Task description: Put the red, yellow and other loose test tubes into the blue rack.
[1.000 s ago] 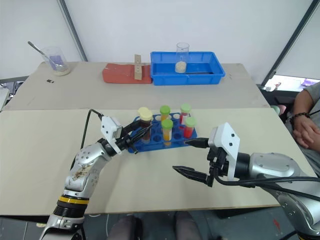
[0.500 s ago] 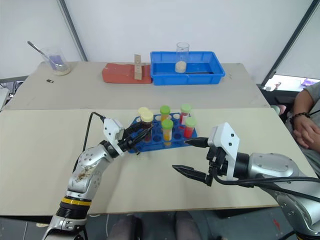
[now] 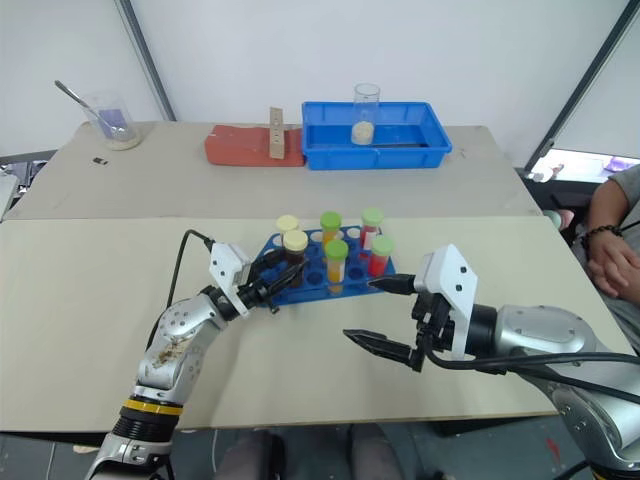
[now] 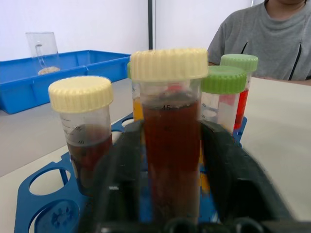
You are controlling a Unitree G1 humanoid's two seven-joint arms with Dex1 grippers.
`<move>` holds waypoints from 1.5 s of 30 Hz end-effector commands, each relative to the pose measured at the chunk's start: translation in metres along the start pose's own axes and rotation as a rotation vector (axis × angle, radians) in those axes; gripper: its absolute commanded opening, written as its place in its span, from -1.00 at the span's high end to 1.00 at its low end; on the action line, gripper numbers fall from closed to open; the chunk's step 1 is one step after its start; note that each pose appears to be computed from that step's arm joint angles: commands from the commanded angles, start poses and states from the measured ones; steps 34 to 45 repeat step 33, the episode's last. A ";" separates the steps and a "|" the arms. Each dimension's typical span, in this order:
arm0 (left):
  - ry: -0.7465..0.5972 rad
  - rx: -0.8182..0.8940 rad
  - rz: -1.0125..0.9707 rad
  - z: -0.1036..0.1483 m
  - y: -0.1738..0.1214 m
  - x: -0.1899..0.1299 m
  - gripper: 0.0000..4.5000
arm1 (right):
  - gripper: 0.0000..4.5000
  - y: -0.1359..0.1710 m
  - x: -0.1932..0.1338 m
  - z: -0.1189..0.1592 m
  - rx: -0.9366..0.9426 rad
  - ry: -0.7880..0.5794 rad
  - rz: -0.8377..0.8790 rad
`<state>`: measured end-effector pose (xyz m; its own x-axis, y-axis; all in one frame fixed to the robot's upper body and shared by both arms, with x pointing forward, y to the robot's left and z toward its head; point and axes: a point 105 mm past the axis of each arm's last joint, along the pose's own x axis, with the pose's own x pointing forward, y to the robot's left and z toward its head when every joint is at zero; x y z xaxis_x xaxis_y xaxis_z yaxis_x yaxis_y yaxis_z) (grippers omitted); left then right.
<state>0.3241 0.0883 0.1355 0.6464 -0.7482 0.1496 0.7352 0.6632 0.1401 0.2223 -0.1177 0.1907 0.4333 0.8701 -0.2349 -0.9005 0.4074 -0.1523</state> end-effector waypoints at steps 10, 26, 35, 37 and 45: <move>0.176 0.138 -0.062 0.020 0.013 -0.055 -0.97 | -1.00 -0.016 -0.014 -0.003 -0.056 0.039 -0.055; 0.585 0.323 0.028 0.059 0.051 -0.152 -0.97 | -1.00 -0.077 -0.085 -0.008 -0.225 0.282 -0.018; 0.546 0.262 0.020 0.056 0.045 -0.145 -0.97 | -1.00 -0.080 -0.081 -0.003 -0.243 0.290 -0.002; 0.546 0.262 0.020 0.056 0.045 -0.145 -0.97 | -1.00 -0.080 -0.081 -0.003 -0.243 0.290 -0.002; 0.546 0.262 0.020 0.056 0.045 -0.145 -0.97 | -1.00 -0.080 -0.081 -0.003 -0.243 0.290 -0.002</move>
